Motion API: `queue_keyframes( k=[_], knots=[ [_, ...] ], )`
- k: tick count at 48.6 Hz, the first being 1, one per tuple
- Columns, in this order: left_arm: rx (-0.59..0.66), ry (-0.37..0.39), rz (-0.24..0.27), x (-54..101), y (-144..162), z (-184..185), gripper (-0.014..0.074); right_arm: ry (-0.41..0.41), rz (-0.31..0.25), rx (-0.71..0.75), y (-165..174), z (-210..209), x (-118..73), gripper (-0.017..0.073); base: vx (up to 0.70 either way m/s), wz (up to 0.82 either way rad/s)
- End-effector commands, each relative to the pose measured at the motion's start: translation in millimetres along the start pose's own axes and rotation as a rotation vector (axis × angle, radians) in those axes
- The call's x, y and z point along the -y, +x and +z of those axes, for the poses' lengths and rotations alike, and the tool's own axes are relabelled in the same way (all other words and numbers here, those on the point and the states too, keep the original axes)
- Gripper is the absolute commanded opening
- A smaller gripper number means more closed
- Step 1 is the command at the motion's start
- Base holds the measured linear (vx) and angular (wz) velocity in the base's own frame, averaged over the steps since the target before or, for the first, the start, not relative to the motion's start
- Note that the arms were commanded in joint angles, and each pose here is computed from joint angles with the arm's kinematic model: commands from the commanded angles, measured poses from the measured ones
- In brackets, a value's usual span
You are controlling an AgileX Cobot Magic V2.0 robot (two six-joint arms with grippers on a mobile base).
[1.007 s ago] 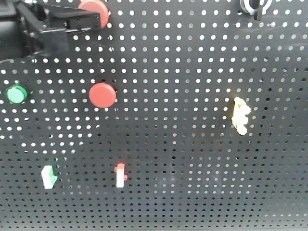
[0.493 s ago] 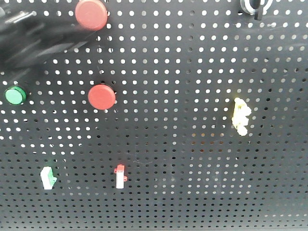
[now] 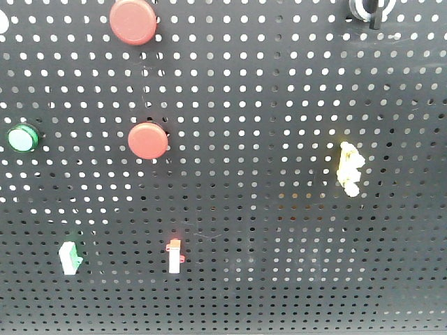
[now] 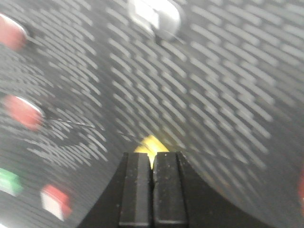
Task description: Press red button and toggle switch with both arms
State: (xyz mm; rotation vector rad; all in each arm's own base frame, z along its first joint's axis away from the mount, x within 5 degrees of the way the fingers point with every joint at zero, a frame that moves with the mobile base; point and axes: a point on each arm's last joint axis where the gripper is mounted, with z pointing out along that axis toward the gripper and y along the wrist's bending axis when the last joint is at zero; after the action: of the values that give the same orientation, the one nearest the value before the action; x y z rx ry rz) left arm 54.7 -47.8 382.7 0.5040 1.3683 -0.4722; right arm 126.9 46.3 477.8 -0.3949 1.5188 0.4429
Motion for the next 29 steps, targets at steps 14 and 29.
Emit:
queue_keyframes(
  k=[14, 29],
  knots=[
    [0.056, -0.045, -0.072, -4.5, -9, 0, 0.0002, -0.208, 0.053, 0.099, -50, 72, -2.3, -0.0003, 0.00, 0.00],
    [0.055, -0.043, -0.073, -4.3, -9, 0, 0.0002, -0.153, 0.086, 0.104, -41, 117, -6.7, -0.0003, 0.00, 0.00]
  ],
)
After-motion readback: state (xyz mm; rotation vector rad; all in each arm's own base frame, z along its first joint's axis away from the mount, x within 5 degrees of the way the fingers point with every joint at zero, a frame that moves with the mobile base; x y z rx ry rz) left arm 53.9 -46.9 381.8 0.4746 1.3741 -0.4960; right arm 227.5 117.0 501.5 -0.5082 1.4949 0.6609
